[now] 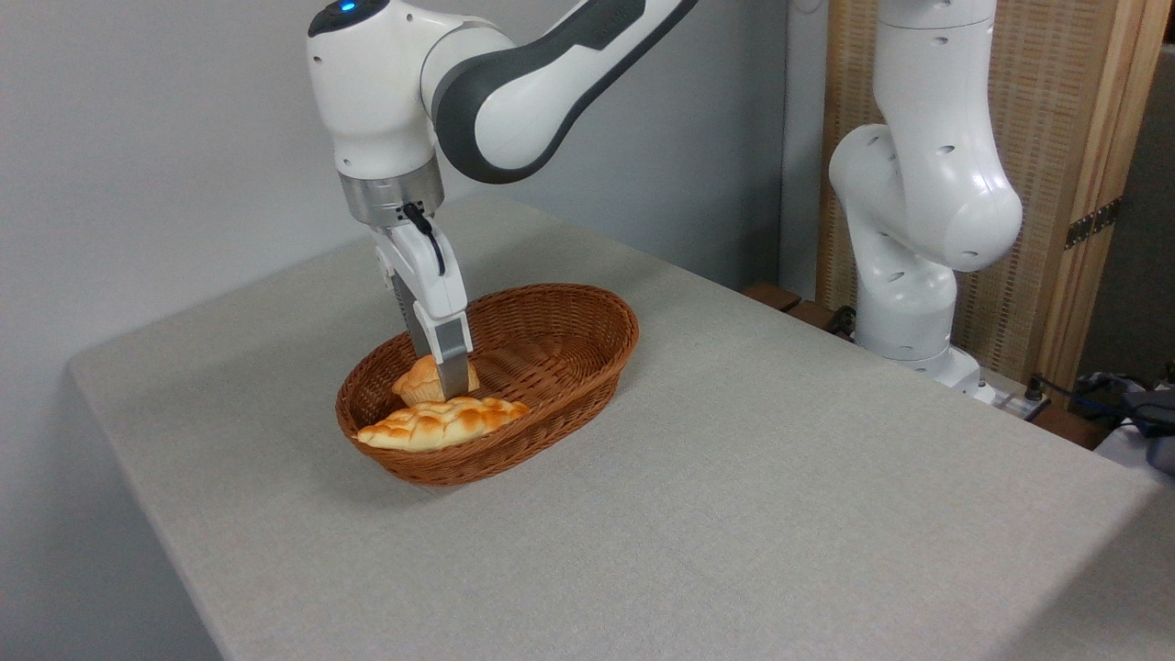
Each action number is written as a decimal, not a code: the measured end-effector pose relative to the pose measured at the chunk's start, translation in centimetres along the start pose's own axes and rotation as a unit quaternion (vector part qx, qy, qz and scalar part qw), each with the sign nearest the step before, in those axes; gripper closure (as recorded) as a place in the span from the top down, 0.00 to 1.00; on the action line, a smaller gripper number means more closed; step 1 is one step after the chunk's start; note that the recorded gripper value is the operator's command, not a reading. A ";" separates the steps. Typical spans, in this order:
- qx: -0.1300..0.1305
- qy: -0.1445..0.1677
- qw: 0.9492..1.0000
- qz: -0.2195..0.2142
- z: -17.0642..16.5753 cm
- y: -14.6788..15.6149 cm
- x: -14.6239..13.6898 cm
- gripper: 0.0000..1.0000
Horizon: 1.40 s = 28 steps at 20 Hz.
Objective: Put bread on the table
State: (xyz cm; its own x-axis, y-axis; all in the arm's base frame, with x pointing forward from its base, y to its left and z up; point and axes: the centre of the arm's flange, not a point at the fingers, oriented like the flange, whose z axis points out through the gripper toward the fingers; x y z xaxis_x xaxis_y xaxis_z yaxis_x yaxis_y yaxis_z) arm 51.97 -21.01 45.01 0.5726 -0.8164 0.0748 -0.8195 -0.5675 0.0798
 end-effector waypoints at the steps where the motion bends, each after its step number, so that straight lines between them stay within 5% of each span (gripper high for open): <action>1: 0.000 0.000 1.000 0.000 0.0 0.0 0.0 0.21; 14: 0.004 0.005 1.000 -0.004 -0.7 -0.4 -0.2 0.24; 23: 0.019 0.032 0.998 -0.043 -7.2 -3.0 -3.9 0.31; 27: 0.021 0.043 0.995 -0.087 -10.2 -6.4 -8.1 0.53; 28: 0.022 0.045 0.994 -0.094 -10.5 -6.9 -8.8 0.69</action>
State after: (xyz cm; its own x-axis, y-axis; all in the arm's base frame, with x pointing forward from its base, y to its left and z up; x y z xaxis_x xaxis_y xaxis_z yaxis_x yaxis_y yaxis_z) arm 52.87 -8.80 54.19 0.7139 -0.6839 0.1505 -0.6970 -0.7148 0.0576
